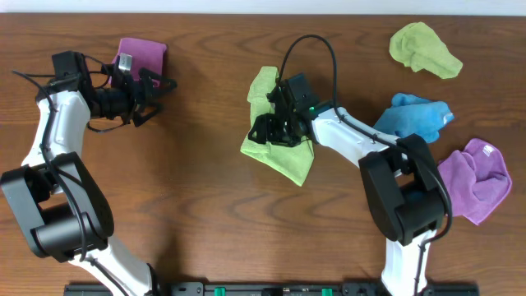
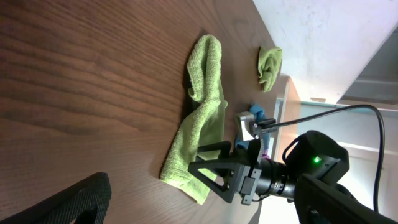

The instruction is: Fold the cloth

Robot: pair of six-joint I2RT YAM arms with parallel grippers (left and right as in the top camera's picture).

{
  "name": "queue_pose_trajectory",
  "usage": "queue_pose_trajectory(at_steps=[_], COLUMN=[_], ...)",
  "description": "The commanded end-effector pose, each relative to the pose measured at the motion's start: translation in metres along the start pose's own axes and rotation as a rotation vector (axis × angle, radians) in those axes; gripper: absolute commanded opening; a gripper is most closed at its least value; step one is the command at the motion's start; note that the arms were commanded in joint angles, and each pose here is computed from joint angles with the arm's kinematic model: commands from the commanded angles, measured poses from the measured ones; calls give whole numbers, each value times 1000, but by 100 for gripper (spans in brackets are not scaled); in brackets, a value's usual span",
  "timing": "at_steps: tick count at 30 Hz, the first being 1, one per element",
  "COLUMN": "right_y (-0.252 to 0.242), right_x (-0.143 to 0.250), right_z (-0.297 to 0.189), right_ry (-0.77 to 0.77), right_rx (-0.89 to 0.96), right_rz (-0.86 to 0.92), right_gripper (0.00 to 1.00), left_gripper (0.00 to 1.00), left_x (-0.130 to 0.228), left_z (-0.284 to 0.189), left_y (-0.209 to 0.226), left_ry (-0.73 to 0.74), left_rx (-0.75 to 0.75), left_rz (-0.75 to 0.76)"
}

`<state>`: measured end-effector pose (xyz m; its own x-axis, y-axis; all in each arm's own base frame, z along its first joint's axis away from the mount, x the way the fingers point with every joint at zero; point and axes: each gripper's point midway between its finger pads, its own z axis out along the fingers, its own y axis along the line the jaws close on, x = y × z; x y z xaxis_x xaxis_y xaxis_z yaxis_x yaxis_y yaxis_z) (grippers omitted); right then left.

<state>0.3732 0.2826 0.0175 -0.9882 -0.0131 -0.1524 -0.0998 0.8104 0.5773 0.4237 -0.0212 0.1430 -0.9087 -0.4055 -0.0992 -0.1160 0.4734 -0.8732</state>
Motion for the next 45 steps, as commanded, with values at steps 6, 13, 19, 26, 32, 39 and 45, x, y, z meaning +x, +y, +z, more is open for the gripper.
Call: queue_pose_trajectory(at_steps=[6, 13, 19, 26, 32, 39, 45], right_y=[10, 61, 113, 185, 236, 253, 261], right_x=[3, -17, -44, -68, -57, -54, -78], right_z=[5, -6, -37, -80, -97, -104, -121], right_ry=[3, -40, -97, -161, -162, -173, -275], right_rx=[-28, -237, -350, -474, -532, -557, -585], right_rz=[-4, -69, -156, -269, -353, -387, -398], right_gripper=[2, 1, 1, 1, 1, 1, 1], left_gripper=[95, 95, 95, 95, 95, 95, 95], left_x=[1, 0, -4, -12, -17, -18, -20], left_z=[-5, -5, -8, -22, -33, -36, -36], left_y=[-7, -7, -5, 3, 9, 9, 5], left_ry=[-7, -8, -24, -63, -91, -95, -101], left_rx=[16, 16, 16, 12, 10, 22, 41], left_rz=[31, 31, 40, 22, 6, 4, 22])
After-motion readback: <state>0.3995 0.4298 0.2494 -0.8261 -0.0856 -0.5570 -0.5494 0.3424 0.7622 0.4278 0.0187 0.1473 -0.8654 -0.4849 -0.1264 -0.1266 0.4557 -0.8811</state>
